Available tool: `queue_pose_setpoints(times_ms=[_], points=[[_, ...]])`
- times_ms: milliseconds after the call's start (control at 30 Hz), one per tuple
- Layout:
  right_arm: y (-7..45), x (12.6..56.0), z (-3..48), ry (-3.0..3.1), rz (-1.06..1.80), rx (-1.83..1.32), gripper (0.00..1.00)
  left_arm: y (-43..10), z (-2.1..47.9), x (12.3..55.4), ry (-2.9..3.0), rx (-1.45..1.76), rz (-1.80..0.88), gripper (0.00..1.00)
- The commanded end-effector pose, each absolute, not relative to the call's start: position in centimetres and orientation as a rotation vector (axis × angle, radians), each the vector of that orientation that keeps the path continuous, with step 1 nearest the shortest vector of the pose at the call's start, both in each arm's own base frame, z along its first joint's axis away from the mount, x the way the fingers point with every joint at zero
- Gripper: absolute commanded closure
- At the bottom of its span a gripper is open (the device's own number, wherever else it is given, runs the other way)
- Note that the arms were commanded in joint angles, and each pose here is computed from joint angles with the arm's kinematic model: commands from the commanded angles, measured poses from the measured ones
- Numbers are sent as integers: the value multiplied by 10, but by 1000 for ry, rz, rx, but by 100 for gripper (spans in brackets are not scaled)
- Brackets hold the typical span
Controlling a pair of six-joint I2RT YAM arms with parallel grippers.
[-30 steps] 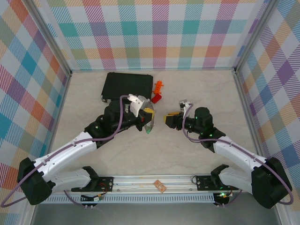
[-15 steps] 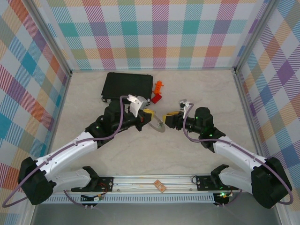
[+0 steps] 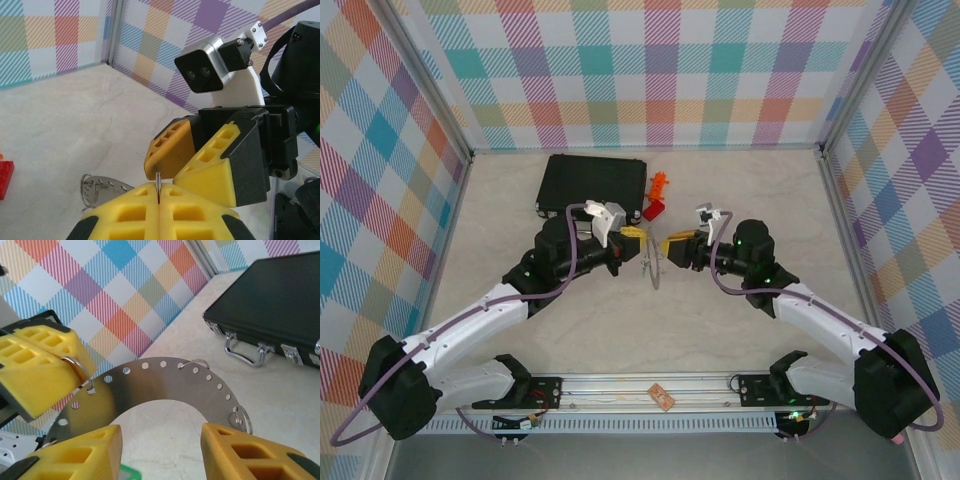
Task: Put the keys on the keyring
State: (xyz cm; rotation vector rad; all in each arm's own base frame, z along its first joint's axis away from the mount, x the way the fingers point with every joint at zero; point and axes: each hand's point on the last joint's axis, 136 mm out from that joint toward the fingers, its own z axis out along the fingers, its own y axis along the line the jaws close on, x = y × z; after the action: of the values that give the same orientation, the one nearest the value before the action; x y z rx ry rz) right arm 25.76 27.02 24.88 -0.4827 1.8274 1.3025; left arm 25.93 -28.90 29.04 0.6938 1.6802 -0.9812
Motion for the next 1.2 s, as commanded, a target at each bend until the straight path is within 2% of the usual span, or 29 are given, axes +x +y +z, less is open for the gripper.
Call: queue_pose_setpoints(times_ms=[0, 800, 1167], points=[[275, 261, 269, 1790, 1325, -509, 55, -287, 307, 257, 1605, 696, -1024, 100], [273, 259, 269, 1794, 1231, -573, 54, -270, 288, 288, 1818, 525, -873, 100], [284, 249, 267, 1781, 1197, -649, 49, -262, 279, 301, 1910, 431, -808, 100]])
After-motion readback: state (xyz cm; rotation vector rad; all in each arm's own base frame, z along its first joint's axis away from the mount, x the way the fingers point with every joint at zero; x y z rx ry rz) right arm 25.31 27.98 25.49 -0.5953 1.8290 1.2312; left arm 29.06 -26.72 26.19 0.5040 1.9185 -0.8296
